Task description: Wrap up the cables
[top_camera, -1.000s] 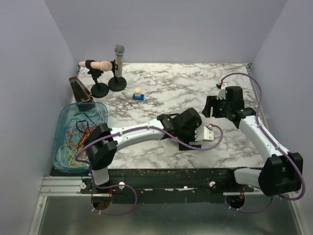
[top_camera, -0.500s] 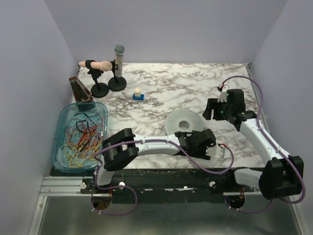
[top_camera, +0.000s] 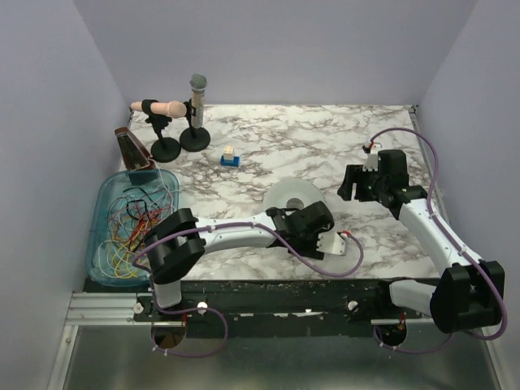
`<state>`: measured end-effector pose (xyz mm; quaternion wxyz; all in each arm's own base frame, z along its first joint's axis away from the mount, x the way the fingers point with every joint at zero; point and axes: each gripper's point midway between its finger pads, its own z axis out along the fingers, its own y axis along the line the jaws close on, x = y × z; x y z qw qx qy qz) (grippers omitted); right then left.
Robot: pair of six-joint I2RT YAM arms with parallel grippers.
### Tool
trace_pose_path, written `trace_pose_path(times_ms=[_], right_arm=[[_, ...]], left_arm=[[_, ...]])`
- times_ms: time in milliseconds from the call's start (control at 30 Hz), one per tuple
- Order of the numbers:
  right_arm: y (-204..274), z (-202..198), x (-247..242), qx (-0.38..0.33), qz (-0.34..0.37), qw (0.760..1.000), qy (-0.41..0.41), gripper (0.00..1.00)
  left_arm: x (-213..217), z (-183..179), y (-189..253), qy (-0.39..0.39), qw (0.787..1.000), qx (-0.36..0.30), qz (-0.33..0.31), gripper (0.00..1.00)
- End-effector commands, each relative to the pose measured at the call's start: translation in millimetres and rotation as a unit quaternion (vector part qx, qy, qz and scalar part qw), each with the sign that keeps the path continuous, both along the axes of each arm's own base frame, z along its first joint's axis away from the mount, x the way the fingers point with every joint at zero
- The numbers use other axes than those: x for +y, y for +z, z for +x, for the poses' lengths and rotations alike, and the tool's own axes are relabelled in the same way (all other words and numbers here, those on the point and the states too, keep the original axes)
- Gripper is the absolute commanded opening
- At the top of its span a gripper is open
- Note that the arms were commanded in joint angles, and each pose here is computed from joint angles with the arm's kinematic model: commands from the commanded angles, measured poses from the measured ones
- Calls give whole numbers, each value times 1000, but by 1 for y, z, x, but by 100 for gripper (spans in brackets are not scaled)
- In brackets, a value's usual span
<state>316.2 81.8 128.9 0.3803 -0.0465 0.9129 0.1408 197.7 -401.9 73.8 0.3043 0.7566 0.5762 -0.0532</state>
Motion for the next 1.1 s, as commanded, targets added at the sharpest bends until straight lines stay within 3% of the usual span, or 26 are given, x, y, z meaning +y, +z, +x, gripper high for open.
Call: trace_pose_path(times_ms=[0, 267, 567, 700, 867, 967, 1067], right_arm=[[5, 1, 3, -9, 14, 1000, 2, 77], [6, 1, 4, -10, 16, 1000, 5, 77], [6, 2, 3, -12, 15, 1000, 4, 77], [9, 1, 3, -16, 15, 1000, 3, 77], [14, 3, -2, -34, 9, 999, -6, 77], [21, 2, -5, -60, 7, 998, -12, 77], [26, 3, -12, -91, 1, 996, -26, 78]], left_arm=[[43, -5, -5, -43, 998, 30, 41, 77], [88, 31, -4, -35, 997, 30, 69, 78], [107, 49, 14, -52, 996, 20, 67, 81], [94, 46, 46, -42, 998, 31, 21, 84], [73, 37, 120, 3, 993, 80, -93, 89], [80, 59, 151, 90, 978, 93, -164, 93], [116, 107, 166, 224, 947, 62, -224, 96]])
